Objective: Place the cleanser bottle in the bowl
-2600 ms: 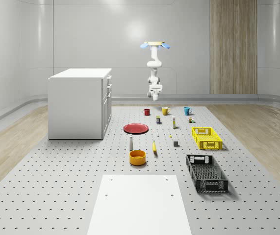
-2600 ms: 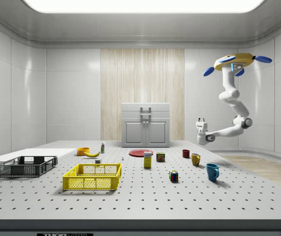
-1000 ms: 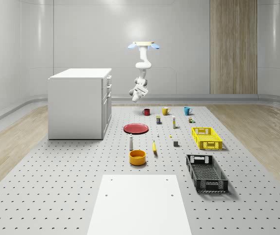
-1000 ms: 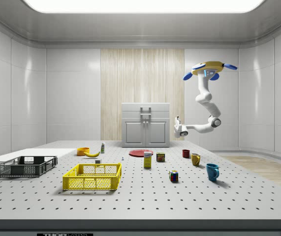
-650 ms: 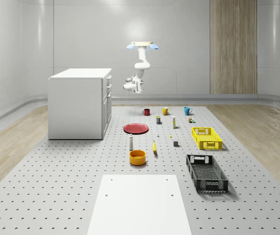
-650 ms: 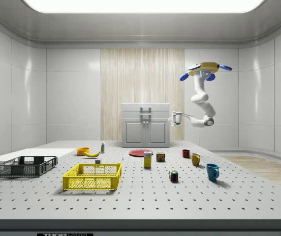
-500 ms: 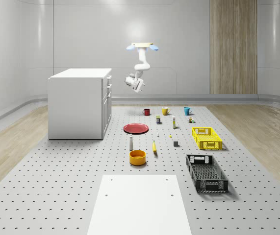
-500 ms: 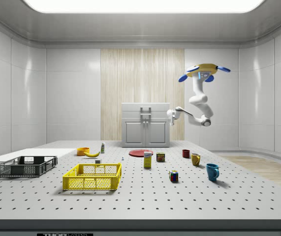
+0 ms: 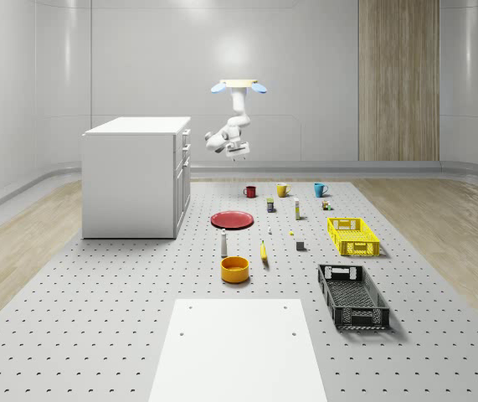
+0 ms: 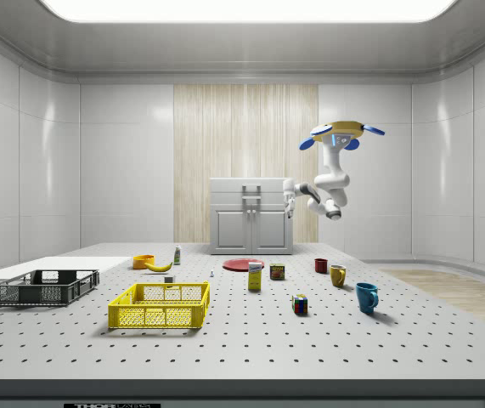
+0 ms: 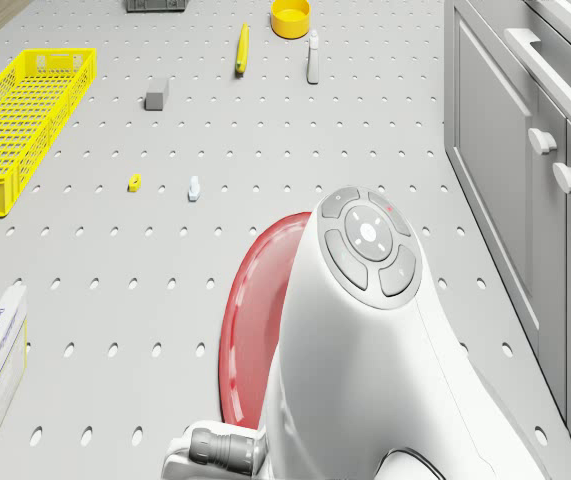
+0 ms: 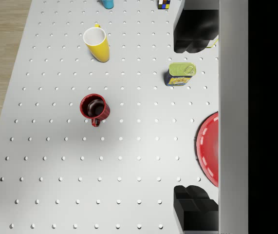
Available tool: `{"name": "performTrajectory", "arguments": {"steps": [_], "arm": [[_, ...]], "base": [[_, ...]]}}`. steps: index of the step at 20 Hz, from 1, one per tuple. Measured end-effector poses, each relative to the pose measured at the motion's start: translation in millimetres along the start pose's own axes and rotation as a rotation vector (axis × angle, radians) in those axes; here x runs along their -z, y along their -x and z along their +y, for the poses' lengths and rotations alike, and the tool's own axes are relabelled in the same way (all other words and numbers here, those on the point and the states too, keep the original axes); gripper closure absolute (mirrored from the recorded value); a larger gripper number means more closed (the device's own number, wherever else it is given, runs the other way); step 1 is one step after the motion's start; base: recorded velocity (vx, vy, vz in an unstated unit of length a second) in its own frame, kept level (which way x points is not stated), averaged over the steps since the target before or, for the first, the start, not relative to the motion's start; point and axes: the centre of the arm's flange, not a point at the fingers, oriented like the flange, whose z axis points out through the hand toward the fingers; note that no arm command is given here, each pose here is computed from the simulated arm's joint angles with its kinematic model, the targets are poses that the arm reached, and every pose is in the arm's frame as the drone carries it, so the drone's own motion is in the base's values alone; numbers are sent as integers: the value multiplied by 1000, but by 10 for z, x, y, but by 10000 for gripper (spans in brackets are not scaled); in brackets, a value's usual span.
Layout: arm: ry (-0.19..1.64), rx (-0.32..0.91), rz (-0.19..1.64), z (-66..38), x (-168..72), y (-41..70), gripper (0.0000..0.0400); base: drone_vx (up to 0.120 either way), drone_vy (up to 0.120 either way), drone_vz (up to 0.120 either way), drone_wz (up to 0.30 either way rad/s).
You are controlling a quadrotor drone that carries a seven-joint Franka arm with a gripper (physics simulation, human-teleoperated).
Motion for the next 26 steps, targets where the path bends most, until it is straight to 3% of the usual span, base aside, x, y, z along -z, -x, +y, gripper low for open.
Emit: {"name": "performTrajectory", "arguments": {"steps": [4, 9, 26], "arm": [[58, 2, 61, -58, 0, 59, 0], [90, 3, 95, -90, -4, 92, 0], [110, 3, 118, -111, -6, 113, 0]], "base": [[120, 0, 0, 0], [120, 0, -104, 0], [120, 0, 0, 0]]}}
